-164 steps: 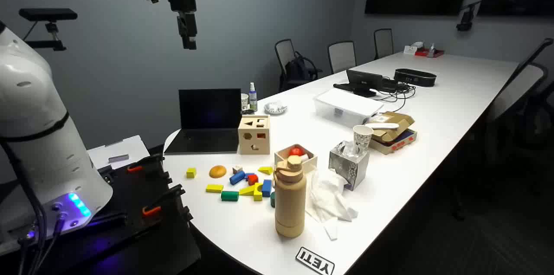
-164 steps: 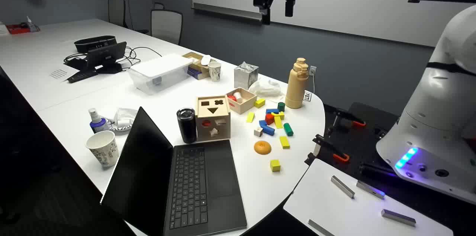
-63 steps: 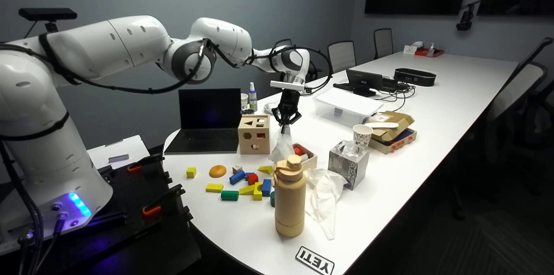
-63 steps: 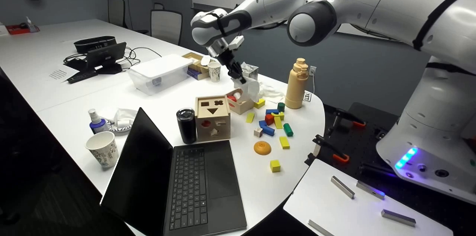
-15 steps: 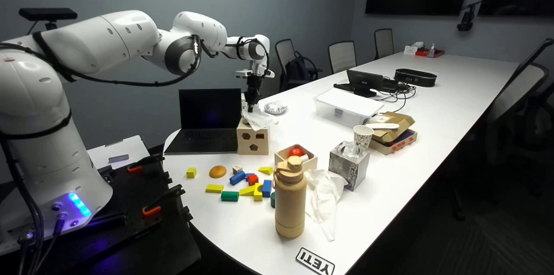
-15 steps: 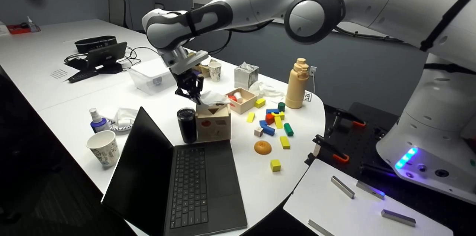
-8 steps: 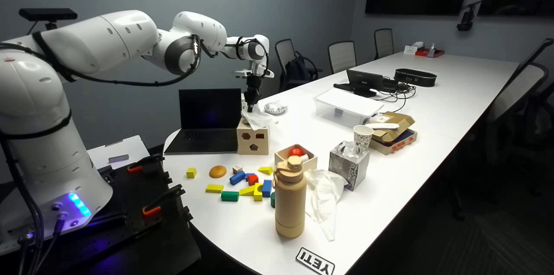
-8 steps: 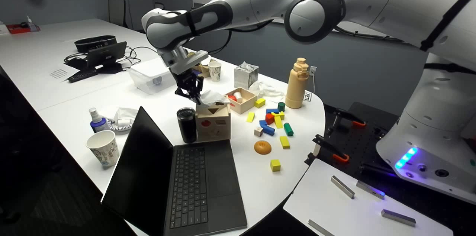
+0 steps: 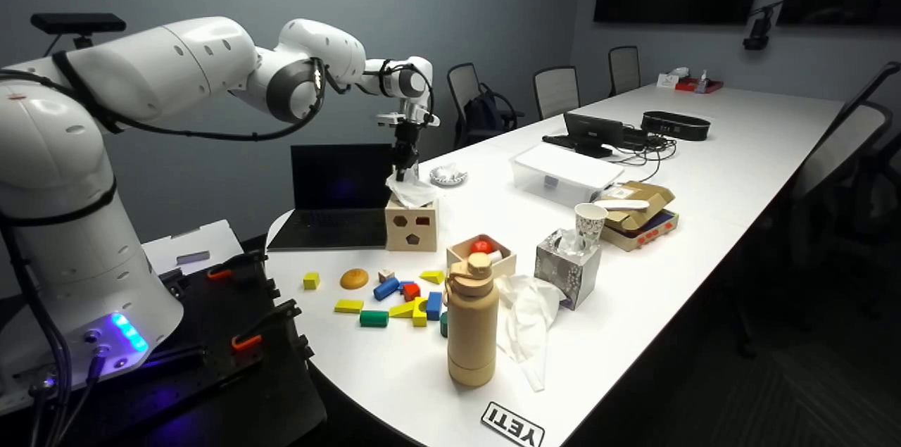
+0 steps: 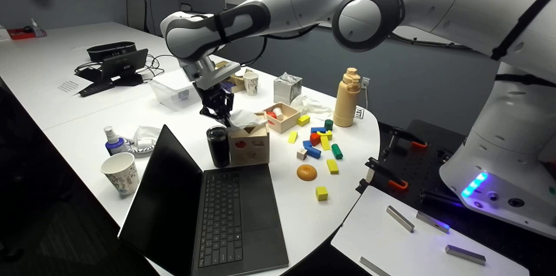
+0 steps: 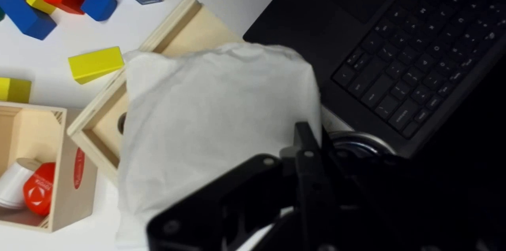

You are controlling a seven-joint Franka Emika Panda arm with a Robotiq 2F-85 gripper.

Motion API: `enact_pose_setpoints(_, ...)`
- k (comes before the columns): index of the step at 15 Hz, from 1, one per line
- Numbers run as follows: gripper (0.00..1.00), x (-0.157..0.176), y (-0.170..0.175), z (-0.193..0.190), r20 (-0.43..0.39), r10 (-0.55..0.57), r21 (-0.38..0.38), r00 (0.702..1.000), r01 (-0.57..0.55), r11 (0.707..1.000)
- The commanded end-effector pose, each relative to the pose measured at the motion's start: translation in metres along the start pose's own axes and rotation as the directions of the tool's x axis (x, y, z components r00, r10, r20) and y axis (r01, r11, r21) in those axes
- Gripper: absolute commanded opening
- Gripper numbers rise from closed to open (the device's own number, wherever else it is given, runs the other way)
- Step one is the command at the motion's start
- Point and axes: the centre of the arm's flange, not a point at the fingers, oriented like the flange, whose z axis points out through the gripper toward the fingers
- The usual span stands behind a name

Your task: Use the napkin to wipe the laptops keyboard

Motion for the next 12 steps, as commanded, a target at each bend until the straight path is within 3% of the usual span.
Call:
enact_pose_setpoints(1, 0.0, -0.076, -0.008, 0.018, 0.007, -0.065, 0.011, 0.998, 0.065, 0.998)
enact_pose_setpoints(5, 0.0, -0.088, -0.041, 0.039, 0.039, -0.09, 0.035, 0.995, 0.088, 0.995)
enact_pose_setpoints(12, 0.0, -0.119, -0.101, 0.107, 0.085, -0.104, 0.148, 0.991, 0.091, 0.985)
